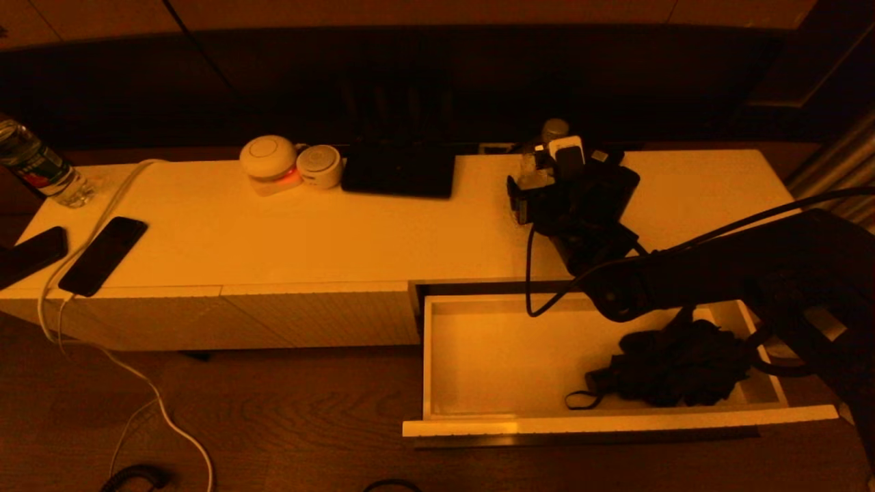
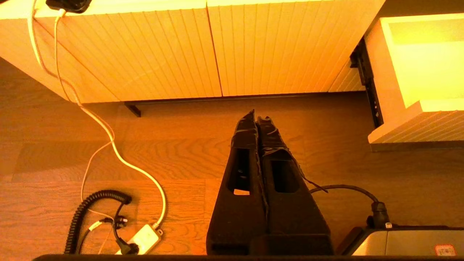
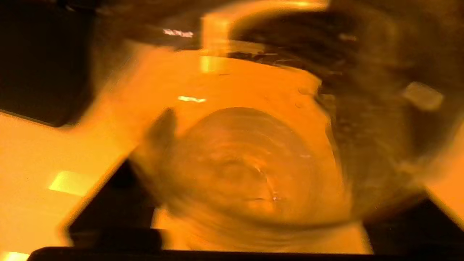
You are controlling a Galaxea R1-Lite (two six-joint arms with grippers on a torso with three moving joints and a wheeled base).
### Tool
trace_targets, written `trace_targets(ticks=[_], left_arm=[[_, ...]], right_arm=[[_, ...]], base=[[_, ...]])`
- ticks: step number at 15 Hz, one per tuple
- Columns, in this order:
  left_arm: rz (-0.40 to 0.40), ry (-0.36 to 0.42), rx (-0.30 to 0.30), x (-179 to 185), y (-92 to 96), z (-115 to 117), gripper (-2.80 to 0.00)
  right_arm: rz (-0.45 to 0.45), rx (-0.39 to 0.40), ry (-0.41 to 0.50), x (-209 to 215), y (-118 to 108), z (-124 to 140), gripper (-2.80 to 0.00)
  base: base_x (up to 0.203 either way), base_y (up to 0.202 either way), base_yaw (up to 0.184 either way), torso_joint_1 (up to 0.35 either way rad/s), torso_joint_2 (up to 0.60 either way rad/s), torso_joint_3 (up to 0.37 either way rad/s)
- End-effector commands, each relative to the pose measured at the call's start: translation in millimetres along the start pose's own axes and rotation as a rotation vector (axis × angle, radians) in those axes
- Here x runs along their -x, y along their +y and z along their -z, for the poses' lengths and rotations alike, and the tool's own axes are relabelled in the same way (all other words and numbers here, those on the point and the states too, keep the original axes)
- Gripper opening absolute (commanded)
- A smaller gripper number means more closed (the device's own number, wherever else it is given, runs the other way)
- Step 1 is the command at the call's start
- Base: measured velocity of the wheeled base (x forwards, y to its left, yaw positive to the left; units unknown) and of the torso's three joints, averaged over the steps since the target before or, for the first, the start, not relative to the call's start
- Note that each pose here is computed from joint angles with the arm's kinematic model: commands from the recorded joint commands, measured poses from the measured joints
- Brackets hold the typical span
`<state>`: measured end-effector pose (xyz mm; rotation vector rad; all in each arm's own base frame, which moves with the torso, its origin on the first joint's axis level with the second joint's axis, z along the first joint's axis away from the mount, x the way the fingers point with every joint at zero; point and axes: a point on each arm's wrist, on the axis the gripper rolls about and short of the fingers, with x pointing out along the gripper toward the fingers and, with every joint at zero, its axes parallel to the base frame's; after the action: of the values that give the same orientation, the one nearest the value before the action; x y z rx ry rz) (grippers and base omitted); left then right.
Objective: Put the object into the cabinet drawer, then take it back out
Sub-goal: Put the mineral water in the drawer
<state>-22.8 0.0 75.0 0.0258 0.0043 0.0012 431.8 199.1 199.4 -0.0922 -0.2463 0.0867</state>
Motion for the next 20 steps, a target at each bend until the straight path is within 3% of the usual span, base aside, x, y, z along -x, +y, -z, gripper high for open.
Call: trace_targets(ticks=[1, 7, 10, 12, 18, 20], left_arm=[[0.000, 0.000, 0.000, 0.0, 0.0, 0.0, -2.80], [0.000, 0.000, 0.000, 0.0, 0.0, 0.0, -2.80], [0.000, 0.000, 0.000, 0.0, 0.0, 0.0, -2.80], [0.000, 0.000, 0.000, 0.0, 0.0, 0.0, -2.80], [0.000, 0.000, 0.000, 0.0, 0.0, 0.0, -2.80], [0.000, 0.000, 0.000, 0.0, 0.0, 0.0, -2.80]], right_arm=[[0.003, 0.009, -0.008, 0.9, -0.8, -2.9, -2.80], [-0.001, 0.020, 0.000, 5.4, -2.8, -5.8, -2.80], [-0.038, 0.092, 0.054, 32.0, -13.0, -14.6, -2.80], [-0.124, 0.191, 0.086, 58.0, -21.1, -20.9, -2.80], [-0.379, 0.602, 0.183, 124.7, -31.7, -27.3, -2.80], [-0.480, 0.787, 0.256, 146.8, -42.1, -25.3, -2.80]], base=[[0.000, 0.000, 0.000, 0.000, 0.00, 0.000], [0.000, 0.000, 0.000, 0.000, 0.00, 0.000], [0.000, 0.000, 0.000, 0.000, 0.00, 0.000], [0.000, 0.000, 0.000, 0.000, 0.00, 0.000], [0.000, 0.000, 0.000, 0.000, 0.00, 0.000], [0.000, 0.000, 0.000, 0.000, 0.00, 0.000]])
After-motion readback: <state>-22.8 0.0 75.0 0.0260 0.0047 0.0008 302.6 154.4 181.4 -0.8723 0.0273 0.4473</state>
